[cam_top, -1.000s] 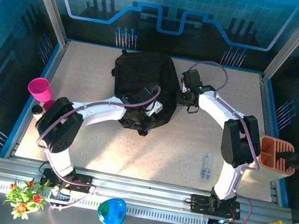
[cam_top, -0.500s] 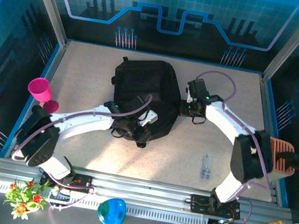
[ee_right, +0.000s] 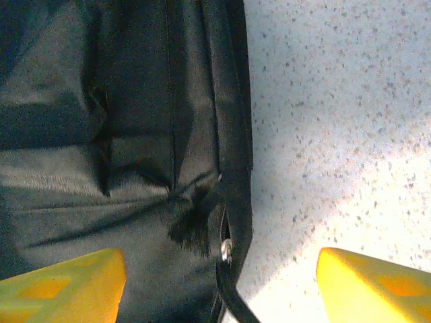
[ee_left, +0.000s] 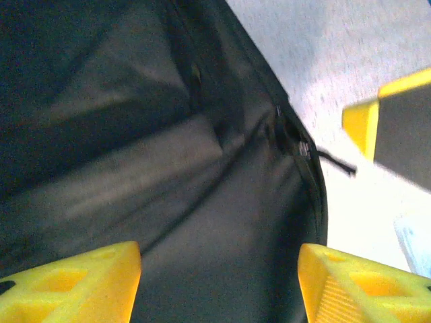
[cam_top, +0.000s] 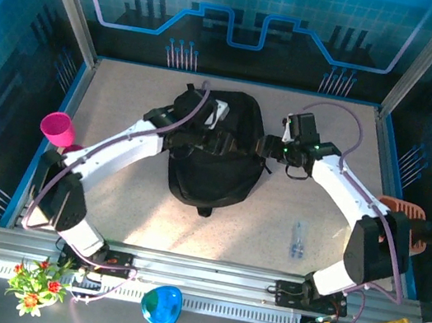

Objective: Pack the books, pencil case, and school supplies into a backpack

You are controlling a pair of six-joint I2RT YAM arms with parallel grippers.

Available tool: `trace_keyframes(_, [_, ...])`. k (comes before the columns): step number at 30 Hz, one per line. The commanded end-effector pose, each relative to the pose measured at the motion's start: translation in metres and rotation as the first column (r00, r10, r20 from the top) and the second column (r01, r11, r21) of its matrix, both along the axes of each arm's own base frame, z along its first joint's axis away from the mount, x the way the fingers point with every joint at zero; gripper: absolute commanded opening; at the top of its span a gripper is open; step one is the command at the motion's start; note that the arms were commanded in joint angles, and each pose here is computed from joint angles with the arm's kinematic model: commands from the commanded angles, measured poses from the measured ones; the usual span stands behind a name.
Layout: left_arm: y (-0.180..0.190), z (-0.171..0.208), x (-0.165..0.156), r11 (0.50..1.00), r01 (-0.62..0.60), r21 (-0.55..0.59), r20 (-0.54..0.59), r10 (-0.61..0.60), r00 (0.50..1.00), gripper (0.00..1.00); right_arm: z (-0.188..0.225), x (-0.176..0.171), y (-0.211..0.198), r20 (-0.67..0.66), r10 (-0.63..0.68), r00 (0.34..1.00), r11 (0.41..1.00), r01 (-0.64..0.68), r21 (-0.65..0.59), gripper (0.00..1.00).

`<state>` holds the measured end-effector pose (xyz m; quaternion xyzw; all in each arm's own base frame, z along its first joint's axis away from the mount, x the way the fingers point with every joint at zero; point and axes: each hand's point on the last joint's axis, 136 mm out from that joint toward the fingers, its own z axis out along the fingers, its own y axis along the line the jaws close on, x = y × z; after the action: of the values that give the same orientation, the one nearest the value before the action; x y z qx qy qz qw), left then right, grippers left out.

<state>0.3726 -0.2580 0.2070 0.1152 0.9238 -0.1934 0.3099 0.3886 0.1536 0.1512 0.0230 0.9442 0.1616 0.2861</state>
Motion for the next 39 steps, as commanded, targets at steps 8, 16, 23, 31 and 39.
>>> trace_keyframes(8, [-0.037,-0.031,0.065,0.992,-0.038,0.117,-0.027,0.042,0.999,0.49,-0.032,0.043,0.003,-0.091,-0.044,0.995,0.985,0.059,0.163,0.70])
trace_keyframes(16, [-0.042,-0.070,0.089,0.925,-0.036,0.377,-0.004,0.041,0.999,0.47,-0.047,0.037,-0.006,-0.129,-0.065,0.990,0.977,0.089,0.192,0.70])
trace_keyframes(23, [-0.037,-0.093,0.105,0.850,-0.073,0.522,0.026,0.069,0.997,0.47,-0.055,0.030,-0.008,-0.147,-0.070,0.987,0.971,0.101,0.218,0.70])
trace_keyframes(31, [-0.027,-0.102,0.117,0.796,-0.139,0.589,0.063,0.126,0.990,0.34,-0.059,0.026,-0.010,-0.155,-0.073,0.985,0.969,0.107,0.224,0.69])
trace_keyframes(39, [-0.030,-0.089,0.119,0.813,-0.150,0.563,0.076,0.130,0.989,0.11,-0.058,0.025,-0.010,-0.152,-0.074,0.986,0.969,0.107,0.222,0.68])
